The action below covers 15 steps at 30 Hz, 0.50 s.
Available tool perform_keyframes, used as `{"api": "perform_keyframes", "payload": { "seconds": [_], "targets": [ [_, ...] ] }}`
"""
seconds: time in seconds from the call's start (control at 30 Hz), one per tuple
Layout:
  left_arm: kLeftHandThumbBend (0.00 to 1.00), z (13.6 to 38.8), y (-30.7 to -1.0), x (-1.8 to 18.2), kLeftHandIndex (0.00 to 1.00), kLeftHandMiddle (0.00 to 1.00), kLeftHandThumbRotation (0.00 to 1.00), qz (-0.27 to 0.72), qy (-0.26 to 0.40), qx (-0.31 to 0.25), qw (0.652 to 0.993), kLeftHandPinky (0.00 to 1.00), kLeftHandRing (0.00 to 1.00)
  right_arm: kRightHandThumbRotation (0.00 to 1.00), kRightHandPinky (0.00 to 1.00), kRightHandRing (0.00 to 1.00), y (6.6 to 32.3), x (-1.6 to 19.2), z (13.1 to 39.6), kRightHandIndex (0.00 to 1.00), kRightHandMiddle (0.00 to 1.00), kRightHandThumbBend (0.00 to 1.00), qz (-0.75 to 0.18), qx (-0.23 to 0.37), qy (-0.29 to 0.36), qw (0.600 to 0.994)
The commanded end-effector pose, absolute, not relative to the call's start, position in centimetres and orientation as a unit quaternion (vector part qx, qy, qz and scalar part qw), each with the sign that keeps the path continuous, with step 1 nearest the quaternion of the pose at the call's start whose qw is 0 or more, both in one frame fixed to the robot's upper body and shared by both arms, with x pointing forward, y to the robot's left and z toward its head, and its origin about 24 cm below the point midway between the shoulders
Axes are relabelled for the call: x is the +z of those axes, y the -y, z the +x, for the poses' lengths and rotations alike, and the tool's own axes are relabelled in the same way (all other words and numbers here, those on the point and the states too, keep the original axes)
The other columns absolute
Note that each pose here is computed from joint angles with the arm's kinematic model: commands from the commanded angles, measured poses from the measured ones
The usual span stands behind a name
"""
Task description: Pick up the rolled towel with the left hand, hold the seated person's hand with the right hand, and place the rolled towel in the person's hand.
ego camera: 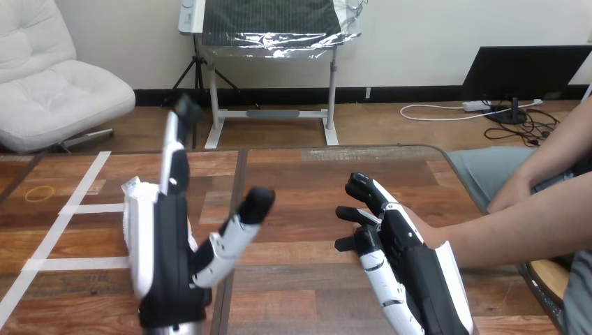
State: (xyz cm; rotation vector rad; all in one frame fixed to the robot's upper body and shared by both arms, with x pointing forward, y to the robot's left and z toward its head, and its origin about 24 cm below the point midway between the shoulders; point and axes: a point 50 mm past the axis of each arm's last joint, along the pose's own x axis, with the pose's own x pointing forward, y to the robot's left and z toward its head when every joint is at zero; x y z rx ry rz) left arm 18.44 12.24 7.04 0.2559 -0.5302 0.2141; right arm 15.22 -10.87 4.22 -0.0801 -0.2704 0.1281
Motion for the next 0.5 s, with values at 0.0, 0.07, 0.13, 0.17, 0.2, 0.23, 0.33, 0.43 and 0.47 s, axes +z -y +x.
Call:
{"api": "perform_keyframes", "payload": {
  "seconds": [0.0,0.07,0.13,0.17,0.2,0.23,0.33,0.43,0.47],
  "targets": [
    [0.73,19.1,-12.1,8.8,0.97,0.93,0.83,0.103,0.296,0.14,0.939,1.0,0.95,0.83,0.62,0.8,10.6,5.6,16.4,0.88,0.89,0.51,-0.021,0.045,0.179,0.983],
    [0.72,19.2,-12.2,8.9,0.97,0.94,0.83,0.11,0.297,0.145,0.937,1.0,0.96,0.83,0.62,0.8,10.6,5.6,16.4,0.88,0.88,0.51,-0.022,0.046,0.179,0.983],
    [0.7,19.2,-12.3,8.9,0.98,0.94,0.84,0.115,0.297,0.149,0.936,1.0,0.96,0.83,0.62,0.8,10.6,5.6,16.4,0.88,0.88,0.51,-0.022,0.046,0.179,0.983],
    [0.7,19.3,-12.4,9.0,0.98,0.95,0.84,0.12,0.296,0.155,0.935,1.0,0.96,0.83,0.62,0.8,10.6,5.6,16.4,0.88,0.88,0.51,-0.02,0.046,0.179,0.982],
    [0.7,19.3,-12.5,9.0,0.98,0.95,0.84,0.123,0.296,0.158,0.934,1.0,0.97,0.83,0.62,0.8,10.6,5.6,16.4,0.88,0.88,0.51,-0.019,0.047,0.18,0.982],
    [0.7,19.4,-12.5,9.0,0.98,0.95,0.84,0.125,0.295,0.161,0.934,1.0,0.97,0.83,0.62,0.8,10.6,5.6,16.4,0.88,0.88,0.51,-0.018,0.047,0.18,0.982],
    [0.7,19.5,-12.7,9.1,0.99,0.96,0.86,0.141,0.29,0.172,0.931,1.0,0.97,0.83,0.62,0.8,10.7,5.5,16.5,0.88,0.88,0.5,-0.019,0.046,0.18,0.982],
    [0.68,19.7,-13.0,9.3,1.0,0.97,0.87,0.156,0.29,0.182,0.927,1.0,0.98,0.83,0.62,0.8,10.6,5.5,16.5,0.88,0.88,0.5,-0.02,0.046,0.18,0.982],
    [0.67,19.8,-13.1,9.3,1.0,0.98,0.87,0.165,0.288,0.187,0.925,1.0,0.98,0.83,0.62,0.8,10.6,5.5,16.5,0.88,0.88,0.5,-0.021,0.046,0.179,0.982]
  ]
}}
